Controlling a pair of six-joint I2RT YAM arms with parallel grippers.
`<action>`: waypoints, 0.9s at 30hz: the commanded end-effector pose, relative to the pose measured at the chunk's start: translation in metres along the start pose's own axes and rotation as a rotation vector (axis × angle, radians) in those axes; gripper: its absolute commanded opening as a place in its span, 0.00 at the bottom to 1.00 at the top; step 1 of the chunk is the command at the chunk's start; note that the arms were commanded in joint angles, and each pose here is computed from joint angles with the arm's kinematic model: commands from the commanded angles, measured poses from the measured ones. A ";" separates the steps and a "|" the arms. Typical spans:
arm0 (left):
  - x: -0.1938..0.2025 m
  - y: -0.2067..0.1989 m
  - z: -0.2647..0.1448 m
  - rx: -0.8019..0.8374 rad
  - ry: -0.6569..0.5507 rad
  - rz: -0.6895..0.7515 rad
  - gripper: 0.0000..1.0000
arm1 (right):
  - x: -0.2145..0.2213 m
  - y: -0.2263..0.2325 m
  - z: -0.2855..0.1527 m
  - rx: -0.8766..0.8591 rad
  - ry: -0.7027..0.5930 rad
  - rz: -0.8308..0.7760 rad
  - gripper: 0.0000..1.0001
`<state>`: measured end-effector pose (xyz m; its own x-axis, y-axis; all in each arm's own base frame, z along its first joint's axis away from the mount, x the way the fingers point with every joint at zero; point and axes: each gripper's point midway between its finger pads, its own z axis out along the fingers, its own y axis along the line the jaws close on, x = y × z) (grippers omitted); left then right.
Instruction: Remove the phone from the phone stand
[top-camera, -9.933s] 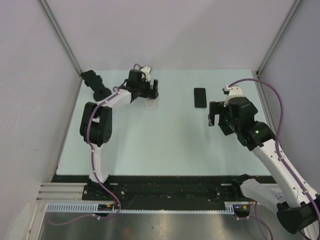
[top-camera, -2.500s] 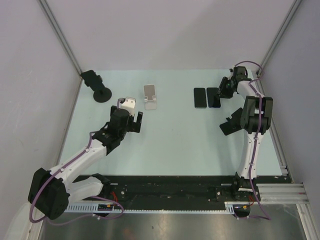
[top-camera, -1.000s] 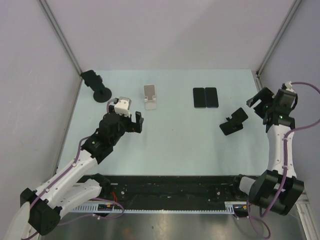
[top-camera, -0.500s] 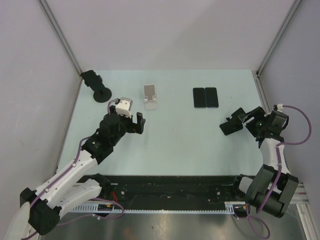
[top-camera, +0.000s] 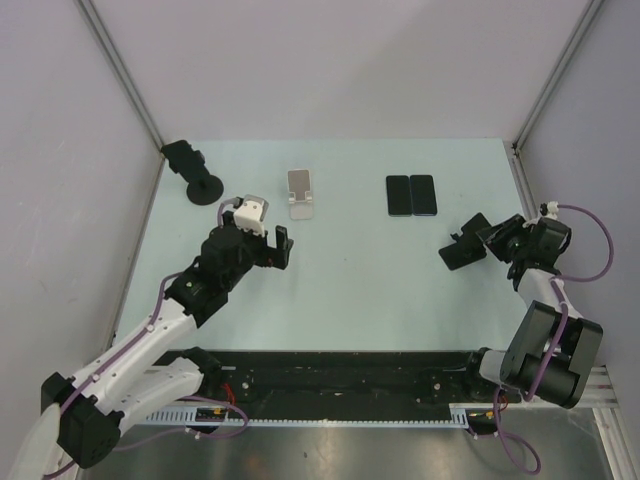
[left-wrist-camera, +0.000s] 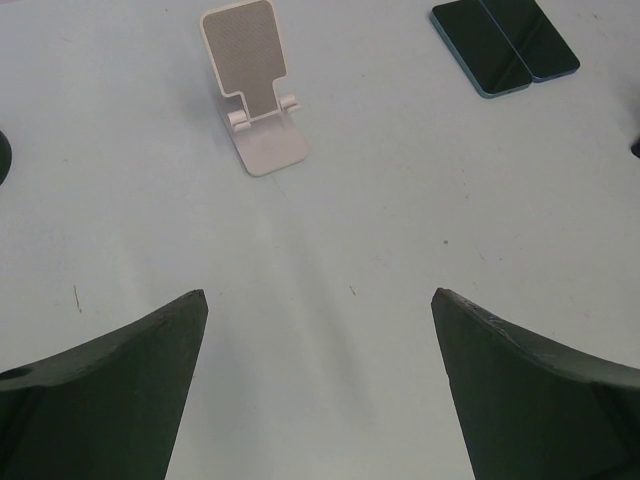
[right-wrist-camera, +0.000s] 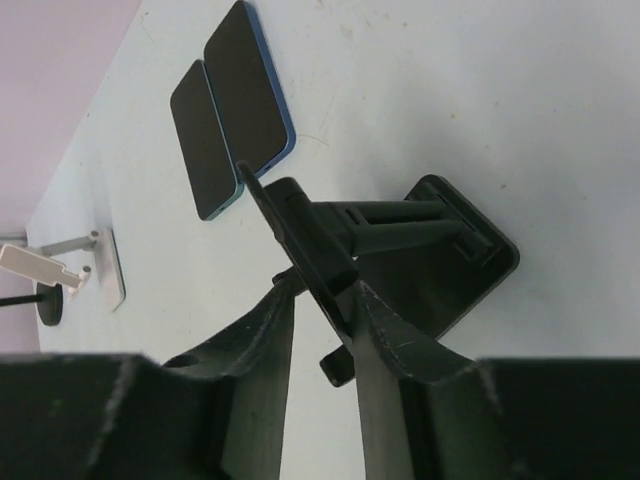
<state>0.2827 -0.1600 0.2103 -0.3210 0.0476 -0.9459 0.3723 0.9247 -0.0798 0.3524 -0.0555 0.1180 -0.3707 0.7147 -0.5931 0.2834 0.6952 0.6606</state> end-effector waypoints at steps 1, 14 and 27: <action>-0.017 -0.012 0.000 0.054 -0.039 -0.018 1.00 | -0.001 0.019 0.004 -0.090 -0.006 -0.086 0.28; -0.005 -0.035 0.009 0.169 0.021 -0.029 1.00 | 0.047 0.126 -0.015 -0.394 0.093 -0.209 0.00; -0.006 -0.101 0.014 0.328 0.091 -0.068 1.00 | 0.155 0.256 -0.054 -0.718 0.268 -0.330 0.00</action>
<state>0.2584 -0.2321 0.1861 -0.4566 0.0963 -0.8844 0.5712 0.7939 -0.2085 0.3126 0.2013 0.1735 -0.6409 0.3496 -0.6834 -0.3726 0.6367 0.6751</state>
